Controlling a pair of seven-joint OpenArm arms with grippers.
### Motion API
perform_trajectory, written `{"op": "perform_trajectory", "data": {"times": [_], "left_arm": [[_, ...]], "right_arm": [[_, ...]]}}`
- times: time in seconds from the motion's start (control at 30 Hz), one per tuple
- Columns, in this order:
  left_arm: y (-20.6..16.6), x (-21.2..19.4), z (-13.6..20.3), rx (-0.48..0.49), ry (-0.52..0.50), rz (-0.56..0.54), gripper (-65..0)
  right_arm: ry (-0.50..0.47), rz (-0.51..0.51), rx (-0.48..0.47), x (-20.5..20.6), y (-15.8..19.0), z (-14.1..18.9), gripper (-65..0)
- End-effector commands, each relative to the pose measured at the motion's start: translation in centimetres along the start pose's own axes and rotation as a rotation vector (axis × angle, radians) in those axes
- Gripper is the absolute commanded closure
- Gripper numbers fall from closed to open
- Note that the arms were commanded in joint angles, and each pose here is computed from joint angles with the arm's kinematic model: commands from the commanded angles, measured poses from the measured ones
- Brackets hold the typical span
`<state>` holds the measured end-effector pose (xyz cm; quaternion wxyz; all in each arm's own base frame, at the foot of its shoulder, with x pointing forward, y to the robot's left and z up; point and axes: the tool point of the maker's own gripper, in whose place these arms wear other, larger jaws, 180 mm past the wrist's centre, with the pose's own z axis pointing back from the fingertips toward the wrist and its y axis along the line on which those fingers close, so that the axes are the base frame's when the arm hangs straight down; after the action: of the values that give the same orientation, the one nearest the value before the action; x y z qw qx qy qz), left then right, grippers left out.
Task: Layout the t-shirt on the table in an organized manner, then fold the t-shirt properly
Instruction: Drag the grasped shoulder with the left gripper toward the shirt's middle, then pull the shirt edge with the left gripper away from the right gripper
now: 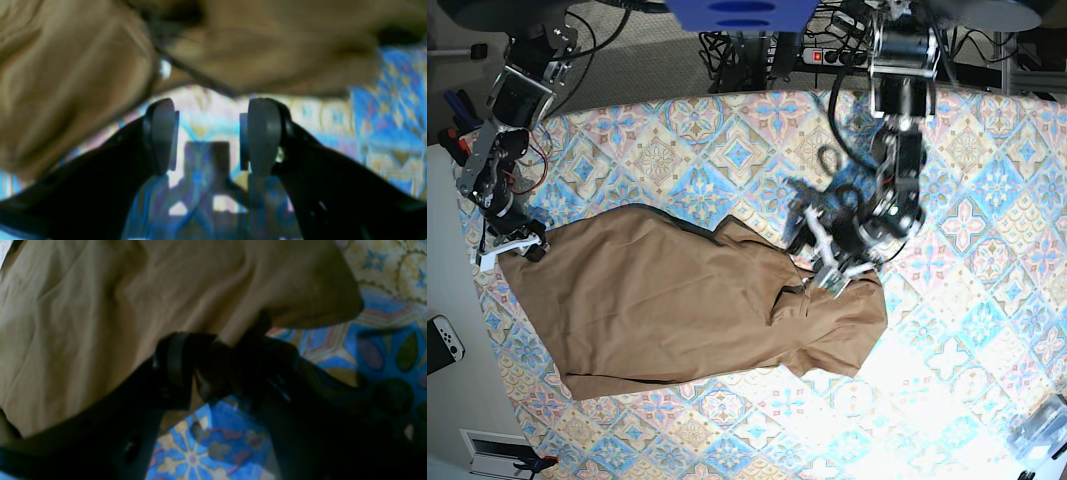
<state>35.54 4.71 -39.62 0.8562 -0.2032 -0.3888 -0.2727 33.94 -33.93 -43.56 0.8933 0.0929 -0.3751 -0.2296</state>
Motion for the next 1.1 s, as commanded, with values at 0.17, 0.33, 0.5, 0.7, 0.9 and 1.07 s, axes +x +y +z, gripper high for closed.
{"op": "perform_trajectory", "data": {"times": [0.17,0.33,0.5,0.7,0.9,1.07], "left_arm": [[-1.2,4.4,-0.8,-0.044,-0.099,-0.033,-33.7],[-2.3,2.7,-3.2,-0.108,-0.013,-0.03,-33.1],[-2.1,1.9,-4.1,-0.123,0.022,0.0,-12.5],[-2.1,2.0,-3.9,-0.119,0.018,-0.006,0.0],[-4.1,1.9,0.2,-0.076,0.041,-0.133,0.0],[-5.7,2.1,4.2,-0.011,0.093,-0.244,0.0]], "right_arm": [[0.08,0.013,-0.001,-1.6,0.2,-0.1,-22.8],[0.081,0.012,-0.001,-1.6,0.2,-0.1,-22.8],[0.081,0.012,-0.001,-1.6,0.2,-0.1,-22.8],[0.079,0.012,-0.001,-1.5,0.2,-0.1,-22.8],[0.078,0.012,-0.001,-1.5,0.2,-0.1,-22.8],[0.077,0.011,0.0,-1.5,0.2,-0.1,-22.8]]}}
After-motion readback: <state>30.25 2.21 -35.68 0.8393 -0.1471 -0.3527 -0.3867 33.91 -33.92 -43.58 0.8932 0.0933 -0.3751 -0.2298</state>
